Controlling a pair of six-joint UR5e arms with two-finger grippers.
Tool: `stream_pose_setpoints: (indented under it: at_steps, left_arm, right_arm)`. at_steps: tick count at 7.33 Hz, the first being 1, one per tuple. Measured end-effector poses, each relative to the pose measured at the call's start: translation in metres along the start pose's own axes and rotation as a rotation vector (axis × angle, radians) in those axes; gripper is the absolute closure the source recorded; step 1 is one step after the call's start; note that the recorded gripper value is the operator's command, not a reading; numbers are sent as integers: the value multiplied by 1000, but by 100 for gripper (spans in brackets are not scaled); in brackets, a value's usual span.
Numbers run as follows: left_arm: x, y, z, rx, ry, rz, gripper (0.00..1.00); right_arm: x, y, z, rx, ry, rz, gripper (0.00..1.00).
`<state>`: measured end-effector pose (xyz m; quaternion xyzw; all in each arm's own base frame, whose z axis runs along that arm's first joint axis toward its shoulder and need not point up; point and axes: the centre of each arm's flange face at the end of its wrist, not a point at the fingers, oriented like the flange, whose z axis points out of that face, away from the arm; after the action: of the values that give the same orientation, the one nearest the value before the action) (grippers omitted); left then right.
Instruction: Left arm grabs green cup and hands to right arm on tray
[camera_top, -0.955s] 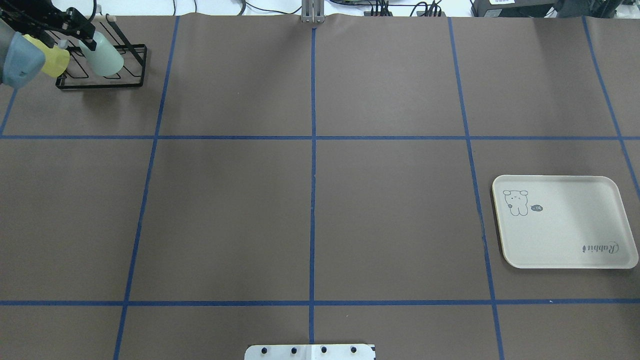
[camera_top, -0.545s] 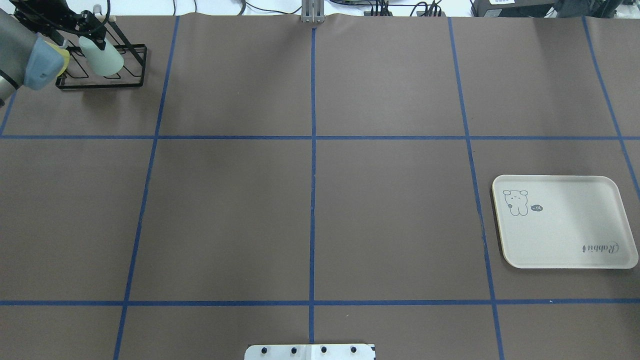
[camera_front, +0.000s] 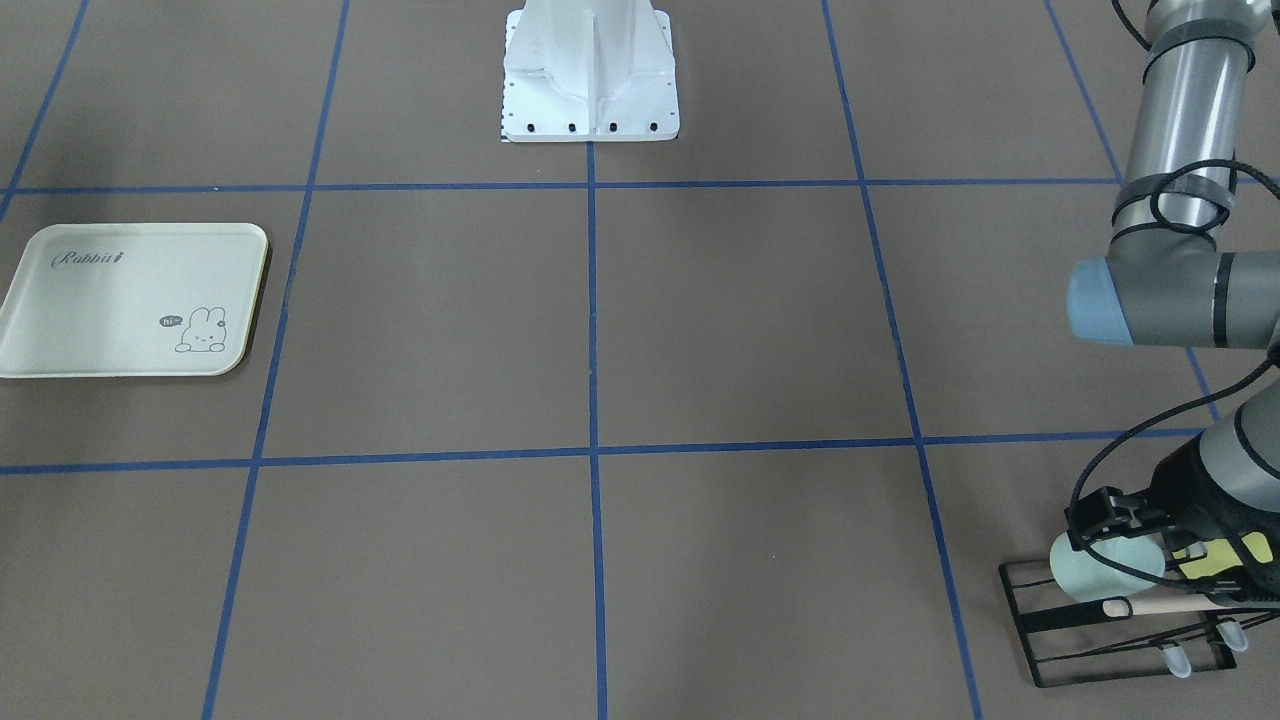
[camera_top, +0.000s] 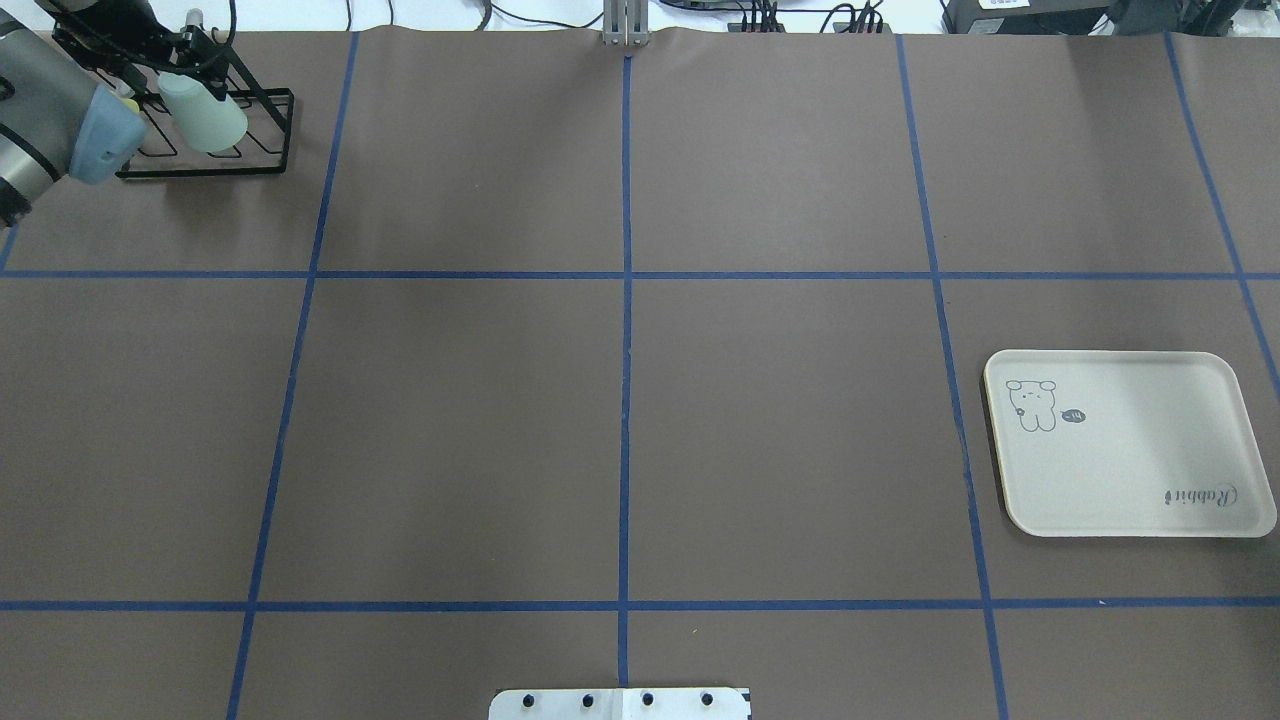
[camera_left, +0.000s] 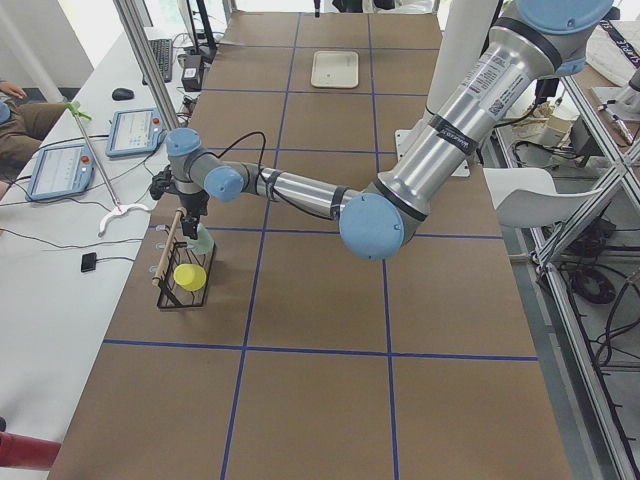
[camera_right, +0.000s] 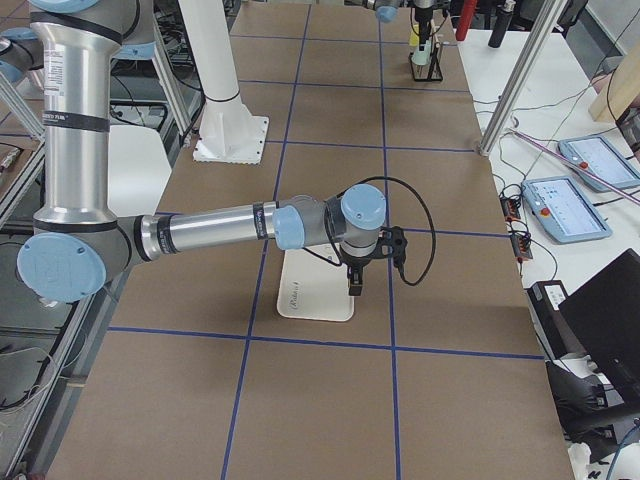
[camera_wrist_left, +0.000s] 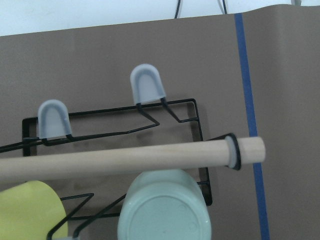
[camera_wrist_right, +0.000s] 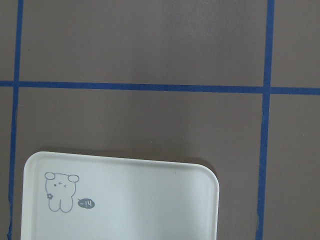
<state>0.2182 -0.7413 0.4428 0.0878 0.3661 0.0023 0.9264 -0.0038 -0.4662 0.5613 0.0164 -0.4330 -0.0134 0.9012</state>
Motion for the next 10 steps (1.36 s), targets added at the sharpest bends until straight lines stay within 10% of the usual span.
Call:
stream_pose_setpoints:
  at_steps: [10]
  left_arm:
    - [-1, -7, 12, -19, -16, -11, 8]
  right_arm:
    - [1, 0, 8, -18, -12, 3, 0]
